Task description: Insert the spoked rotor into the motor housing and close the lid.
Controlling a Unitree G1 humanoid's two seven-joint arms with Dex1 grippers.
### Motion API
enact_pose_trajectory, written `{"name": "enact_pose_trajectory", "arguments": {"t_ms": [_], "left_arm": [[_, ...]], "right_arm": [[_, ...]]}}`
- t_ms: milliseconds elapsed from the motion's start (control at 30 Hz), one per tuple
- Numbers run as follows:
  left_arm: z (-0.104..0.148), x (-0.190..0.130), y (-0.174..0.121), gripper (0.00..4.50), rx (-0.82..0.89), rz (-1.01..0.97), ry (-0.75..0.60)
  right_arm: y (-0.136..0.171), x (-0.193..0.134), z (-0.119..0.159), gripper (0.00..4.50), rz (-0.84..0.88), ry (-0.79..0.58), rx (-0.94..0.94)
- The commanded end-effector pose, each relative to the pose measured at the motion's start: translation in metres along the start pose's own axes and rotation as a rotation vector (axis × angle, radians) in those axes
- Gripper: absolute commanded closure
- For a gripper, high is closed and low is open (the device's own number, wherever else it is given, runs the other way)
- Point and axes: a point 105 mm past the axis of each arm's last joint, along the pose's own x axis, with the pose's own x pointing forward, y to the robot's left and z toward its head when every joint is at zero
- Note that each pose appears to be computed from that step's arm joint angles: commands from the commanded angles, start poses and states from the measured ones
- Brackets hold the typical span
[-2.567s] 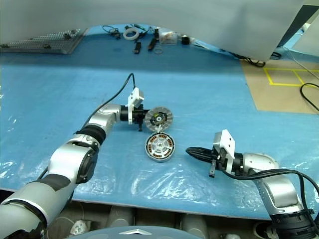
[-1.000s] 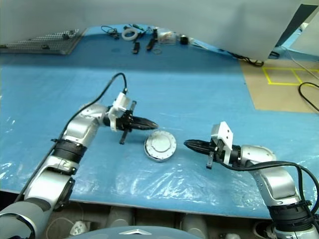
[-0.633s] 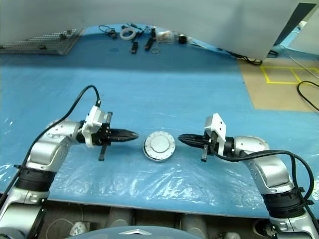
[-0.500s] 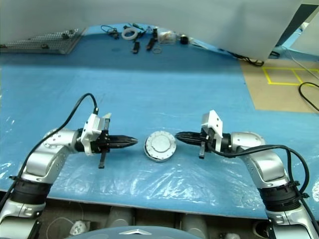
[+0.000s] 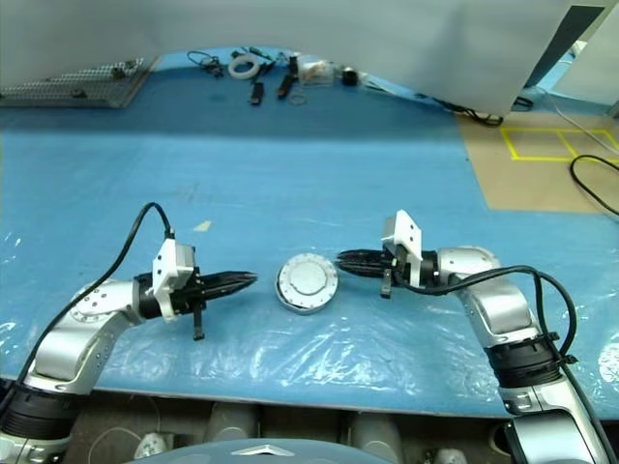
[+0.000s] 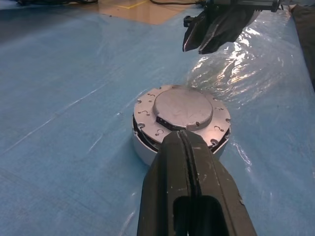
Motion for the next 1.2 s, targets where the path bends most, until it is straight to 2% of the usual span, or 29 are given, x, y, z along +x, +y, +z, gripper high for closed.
{"name": "enact_pose_trajectory", "arguments": {"t_ms": [33, 300, 433, 833, 1200], "left_arm": [[0.011, -0.005, 0.002, 4.50, 0.056, 0.014, -0.019], [0.010, -0.003, 0.000, 4.50, 0.052, -0.005, -0.017], [0.011, 0.000, 0.001, 4.50, 0.056, -0.005, -0.021], [0.013, 0.003, -0.001, 4.50, 0.056, 0.000, -0.038], [0.011, 0.006, -0.004, 4.50, 0.057, 0.001, -0.039]], "right_arm": [[-0.004, 0.003, 0.011, 2.59, 0.015, -0.029, -0.044], [-0.002, 0.017, 0.006, 0.01, 0.101, 0.016, -0.043], [0.003, 0.026, 0.000, 0.01, 0.164, 0.057, -0.048], [-0.002, 0.049, -0.003, 0.01, 0.160, 0.065, -0.179], [-0.001, 0.061, -0.024, 0.01, 0.181, 0.103, -0.149]]}}
